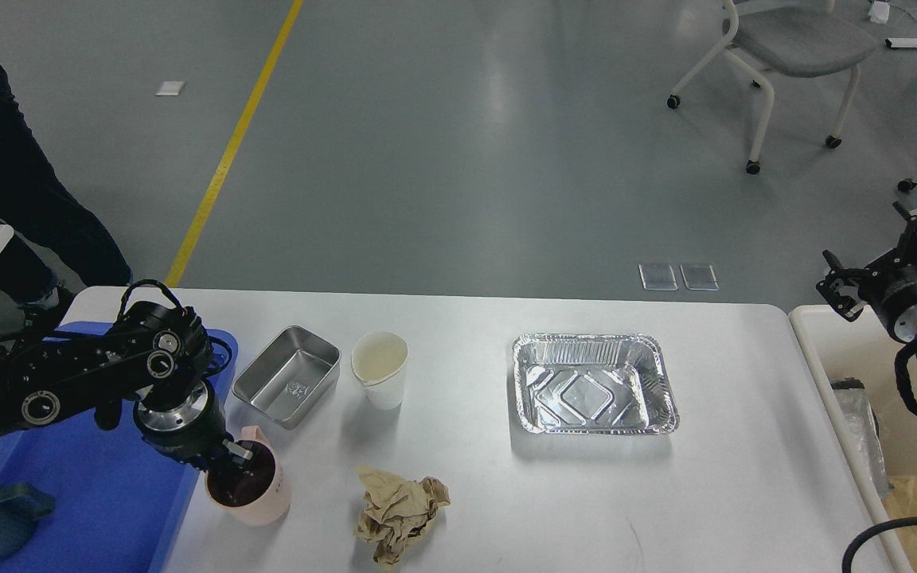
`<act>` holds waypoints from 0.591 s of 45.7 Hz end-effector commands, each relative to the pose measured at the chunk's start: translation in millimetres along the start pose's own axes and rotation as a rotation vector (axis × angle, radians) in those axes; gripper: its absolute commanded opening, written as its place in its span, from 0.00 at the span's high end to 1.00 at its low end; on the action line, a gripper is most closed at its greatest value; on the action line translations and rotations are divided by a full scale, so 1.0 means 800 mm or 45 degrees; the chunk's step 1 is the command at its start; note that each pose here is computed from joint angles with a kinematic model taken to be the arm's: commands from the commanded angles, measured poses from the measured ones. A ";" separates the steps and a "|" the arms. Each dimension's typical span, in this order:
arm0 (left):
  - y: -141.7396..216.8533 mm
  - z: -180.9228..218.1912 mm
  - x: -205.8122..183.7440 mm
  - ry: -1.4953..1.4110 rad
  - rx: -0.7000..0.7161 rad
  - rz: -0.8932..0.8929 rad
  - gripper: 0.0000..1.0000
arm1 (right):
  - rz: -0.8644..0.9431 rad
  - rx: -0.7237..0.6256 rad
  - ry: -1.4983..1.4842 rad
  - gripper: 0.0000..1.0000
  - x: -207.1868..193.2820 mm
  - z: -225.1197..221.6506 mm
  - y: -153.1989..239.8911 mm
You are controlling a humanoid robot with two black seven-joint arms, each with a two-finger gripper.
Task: Tidy desktop
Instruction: 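Lift the pink mug with the left gripper and swing it up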
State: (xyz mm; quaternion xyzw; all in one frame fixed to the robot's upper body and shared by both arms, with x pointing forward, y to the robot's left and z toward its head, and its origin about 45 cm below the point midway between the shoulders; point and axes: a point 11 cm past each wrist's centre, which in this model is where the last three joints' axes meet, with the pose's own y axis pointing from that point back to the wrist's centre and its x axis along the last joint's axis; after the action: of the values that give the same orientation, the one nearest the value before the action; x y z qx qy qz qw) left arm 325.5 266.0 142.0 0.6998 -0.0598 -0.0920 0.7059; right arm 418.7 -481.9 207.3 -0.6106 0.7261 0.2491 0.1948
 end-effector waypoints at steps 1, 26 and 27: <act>0.029 0.004 0.023 0.057 -0.087 0.097 1.00 | 0.006 -0.006 0.001 0.00 0.003 0.002 0.002; 0.147 -0.034 0.060 0.356 -0.433 0.349 1.00 | 0.020 0.008 0.029 0.00 0.011 -0.012 0.005; 0.154 -0.039 0.060 0.381 -0.459 0.362 1.00 | 0.021 0.005 0.030 0.00 0.012 -0.011 0.006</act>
State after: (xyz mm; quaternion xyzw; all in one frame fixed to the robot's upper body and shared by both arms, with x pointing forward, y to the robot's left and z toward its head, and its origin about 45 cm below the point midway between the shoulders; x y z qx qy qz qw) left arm 377.2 274.0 237.3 0.5854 -0.0465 0.0648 0.8068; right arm 413.3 -494.3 210.8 -0.6070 0.7341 0.2408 0.1864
